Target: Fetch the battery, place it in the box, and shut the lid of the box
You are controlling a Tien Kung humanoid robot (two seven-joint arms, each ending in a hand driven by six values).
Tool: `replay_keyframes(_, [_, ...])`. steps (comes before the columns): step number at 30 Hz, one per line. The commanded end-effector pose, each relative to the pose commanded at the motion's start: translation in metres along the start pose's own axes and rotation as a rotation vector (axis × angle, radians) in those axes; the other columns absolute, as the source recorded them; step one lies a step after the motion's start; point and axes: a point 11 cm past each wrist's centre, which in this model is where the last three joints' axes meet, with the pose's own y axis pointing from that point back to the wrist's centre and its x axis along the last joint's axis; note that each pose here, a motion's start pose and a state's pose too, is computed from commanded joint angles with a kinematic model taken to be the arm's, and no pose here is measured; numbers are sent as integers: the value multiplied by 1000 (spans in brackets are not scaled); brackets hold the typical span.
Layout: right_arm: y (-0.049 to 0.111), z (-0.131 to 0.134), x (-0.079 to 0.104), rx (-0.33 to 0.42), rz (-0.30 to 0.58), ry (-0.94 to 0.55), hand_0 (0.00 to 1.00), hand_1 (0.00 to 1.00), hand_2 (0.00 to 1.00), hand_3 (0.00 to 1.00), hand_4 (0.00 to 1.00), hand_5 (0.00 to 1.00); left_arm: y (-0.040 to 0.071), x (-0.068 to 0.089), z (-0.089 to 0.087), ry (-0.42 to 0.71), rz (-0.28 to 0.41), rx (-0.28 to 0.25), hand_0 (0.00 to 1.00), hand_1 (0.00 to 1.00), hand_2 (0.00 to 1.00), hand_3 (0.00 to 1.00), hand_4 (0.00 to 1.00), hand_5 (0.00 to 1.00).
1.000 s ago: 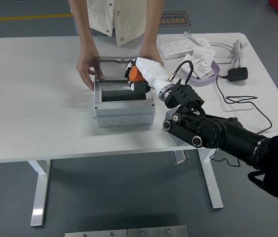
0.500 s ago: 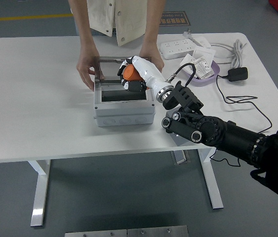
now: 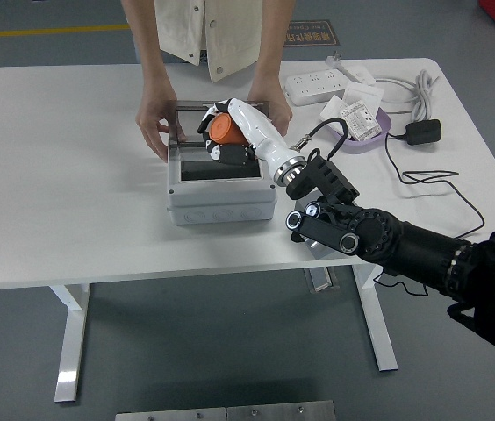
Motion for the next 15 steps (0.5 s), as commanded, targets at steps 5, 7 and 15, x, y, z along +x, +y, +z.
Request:
replay_keyframes(5, [2, 6, -5, -23, -36, 123, 233, 195, 236, 235, 2, 2, 0, 0, 1, -4, 2, -3, 574, 639, 607, 592, 655, 2])
replay_keyframes(7, [1, 8, -5, -33, -50, 171, 233, 195, 236, 235, 2, 2, 0, 0, 1, -7, 3, -3, 574, 639, 607, 592, 655, 2])
replay_keyframes(15, [-1, 13, -4, -59, -83, 280, 228, 198, 236, 235, 2, 2, 0, 1, 2, -11, 4, -5, 574, 640, 607, 592, 655, 2])
